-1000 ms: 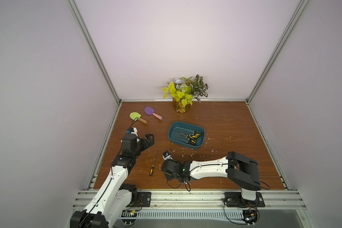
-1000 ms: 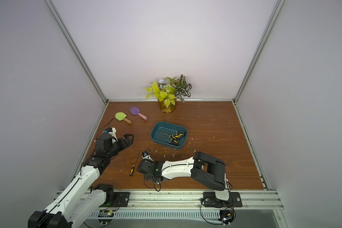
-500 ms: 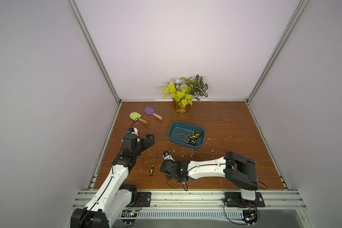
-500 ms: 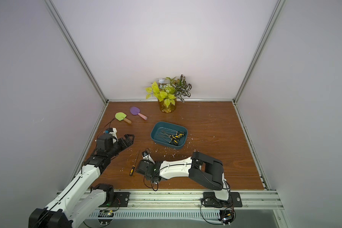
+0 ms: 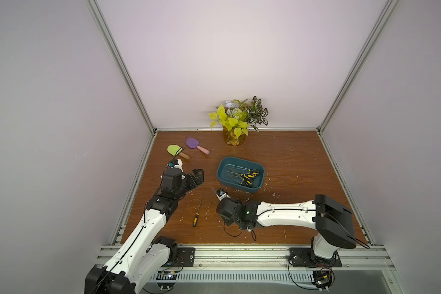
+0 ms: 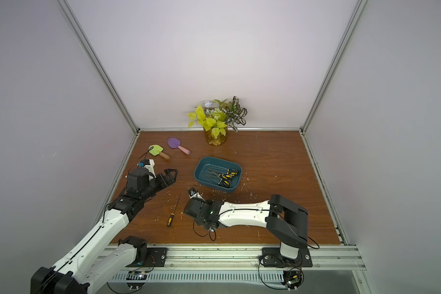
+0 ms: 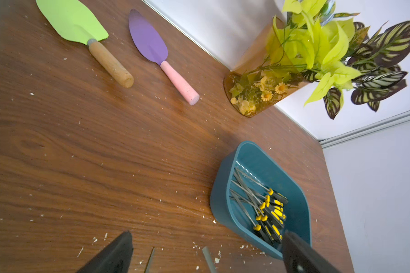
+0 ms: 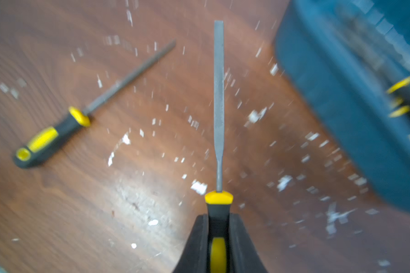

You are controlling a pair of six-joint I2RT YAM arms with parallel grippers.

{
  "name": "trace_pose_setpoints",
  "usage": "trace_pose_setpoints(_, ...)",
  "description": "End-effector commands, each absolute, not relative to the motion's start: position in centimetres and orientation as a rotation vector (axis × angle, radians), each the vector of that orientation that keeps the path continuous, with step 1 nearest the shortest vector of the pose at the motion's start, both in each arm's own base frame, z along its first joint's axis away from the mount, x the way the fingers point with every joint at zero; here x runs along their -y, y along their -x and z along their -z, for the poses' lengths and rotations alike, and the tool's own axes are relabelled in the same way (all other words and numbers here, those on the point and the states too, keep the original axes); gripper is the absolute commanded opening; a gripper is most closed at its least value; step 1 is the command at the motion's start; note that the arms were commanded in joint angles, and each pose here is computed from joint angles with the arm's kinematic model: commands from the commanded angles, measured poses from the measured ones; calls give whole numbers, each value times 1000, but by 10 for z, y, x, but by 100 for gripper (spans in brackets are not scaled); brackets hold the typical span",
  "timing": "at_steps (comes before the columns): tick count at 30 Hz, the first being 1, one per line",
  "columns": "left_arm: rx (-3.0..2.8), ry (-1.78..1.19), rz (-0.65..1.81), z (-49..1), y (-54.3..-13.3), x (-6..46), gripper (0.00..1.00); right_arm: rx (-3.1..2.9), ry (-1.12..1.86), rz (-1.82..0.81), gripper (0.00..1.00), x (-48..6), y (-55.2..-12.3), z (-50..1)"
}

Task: Put the file tool into the storage box
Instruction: Pick up the file tool from the center of the board, then place the file tool in the storage box.

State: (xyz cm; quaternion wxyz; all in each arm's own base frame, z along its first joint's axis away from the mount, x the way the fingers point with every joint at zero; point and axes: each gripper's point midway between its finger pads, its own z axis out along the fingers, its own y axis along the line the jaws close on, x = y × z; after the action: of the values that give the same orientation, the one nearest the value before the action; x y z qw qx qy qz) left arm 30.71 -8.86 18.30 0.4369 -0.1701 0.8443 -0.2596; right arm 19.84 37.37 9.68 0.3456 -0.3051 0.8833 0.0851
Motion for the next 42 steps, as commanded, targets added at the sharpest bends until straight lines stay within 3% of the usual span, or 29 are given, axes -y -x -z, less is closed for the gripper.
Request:
trace_pose_setpoints(1,-2069,417,670,-203,-308,94,100,-2160,851,-262,9,-362,-229,-146)
trace_pose_setpoints(6,-2086,332,741,-211,-310,123,100,-2009,929,-354,11,-336,-269,-180)
trace_pose_setpoints(12,-2117,258,848,-198,-312,159,100,-2021,944,-224,7,-292,-321,-173)
trace_pose_setpoints(27,-2115,287,779,-183,-308,148,100,-2090,1147,-132,7,-269,-364,-107)
trace_pose_setpoints(36,-2151,307,724,-170,-302,139,100,-2109,1128,64,10,-259,-392,-91)
trace_pose_setpoints(40,-2166,320,712,-160,-294,135,100,-2100,1111,118,15,-254,-398,-93)
trace_pose_setpoints(42,-2180,331,705,-153,-290,132,100,-2099,1100,132,29,-253,-400,-93)
